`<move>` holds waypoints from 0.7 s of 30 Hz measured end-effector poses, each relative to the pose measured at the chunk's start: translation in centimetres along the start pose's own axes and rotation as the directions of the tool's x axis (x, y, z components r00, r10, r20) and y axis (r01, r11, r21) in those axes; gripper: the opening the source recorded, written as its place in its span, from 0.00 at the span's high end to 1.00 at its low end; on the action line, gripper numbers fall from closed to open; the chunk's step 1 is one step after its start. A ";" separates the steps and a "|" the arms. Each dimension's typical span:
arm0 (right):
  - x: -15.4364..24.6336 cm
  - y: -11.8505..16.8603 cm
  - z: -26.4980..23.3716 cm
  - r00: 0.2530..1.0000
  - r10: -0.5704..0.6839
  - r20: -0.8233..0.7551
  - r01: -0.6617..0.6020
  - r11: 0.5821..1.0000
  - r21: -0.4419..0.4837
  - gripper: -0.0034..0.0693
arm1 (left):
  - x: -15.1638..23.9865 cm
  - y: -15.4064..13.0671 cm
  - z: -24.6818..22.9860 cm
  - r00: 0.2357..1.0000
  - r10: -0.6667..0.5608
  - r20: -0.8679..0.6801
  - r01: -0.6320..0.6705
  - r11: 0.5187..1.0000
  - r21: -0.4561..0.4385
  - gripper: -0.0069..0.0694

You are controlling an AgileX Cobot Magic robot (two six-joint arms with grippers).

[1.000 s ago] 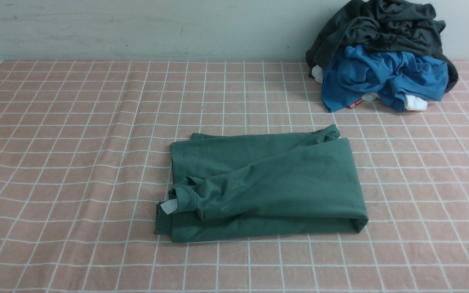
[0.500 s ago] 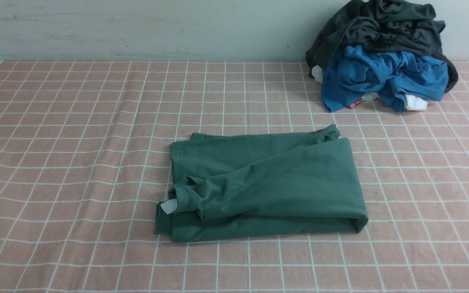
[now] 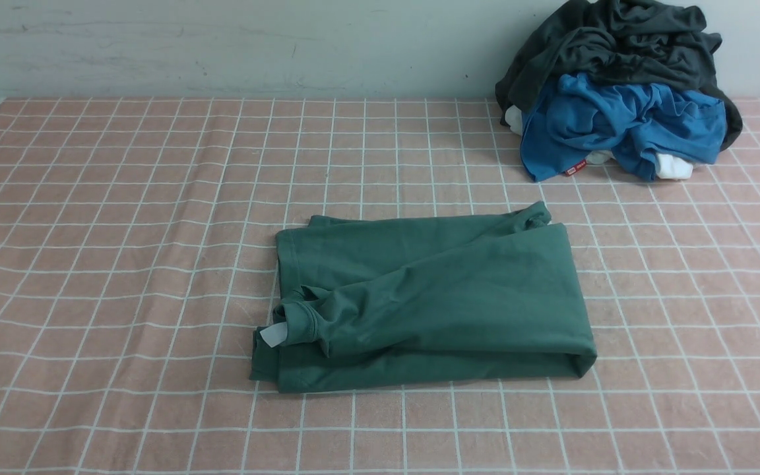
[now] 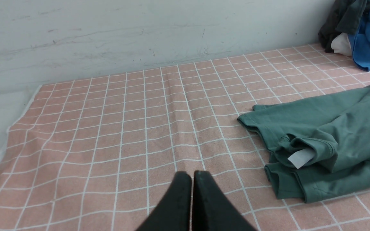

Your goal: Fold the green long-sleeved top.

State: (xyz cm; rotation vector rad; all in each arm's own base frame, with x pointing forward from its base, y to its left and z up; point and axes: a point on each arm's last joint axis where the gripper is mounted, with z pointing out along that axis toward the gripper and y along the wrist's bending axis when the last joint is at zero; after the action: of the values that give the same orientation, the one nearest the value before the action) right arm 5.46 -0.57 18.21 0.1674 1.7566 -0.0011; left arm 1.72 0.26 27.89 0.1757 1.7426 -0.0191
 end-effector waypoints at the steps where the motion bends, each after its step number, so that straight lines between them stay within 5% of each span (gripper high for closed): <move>1: 0.0 0.0 0.0 1.000 0.000 0.000 0.000 1.000 0.000 0.97 | 0.0 0.0 0.0 1.000 0.000 0.000 0.000 1.000 0.000 0.91; 21: 0.0 0.0 0.0 1.000 0.000 0.000 0.000 1.000 0.000 0.97 | 0.0 0.1 0.0 1.000 0.011 0.000 -0.011 1.000 -0.009 0.91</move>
State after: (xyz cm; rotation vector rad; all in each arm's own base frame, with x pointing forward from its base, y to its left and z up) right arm 5.46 -0.57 18.21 0.1674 1.7566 -0.0011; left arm 1.73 0.34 27.90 0.1787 1.7417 -0.0037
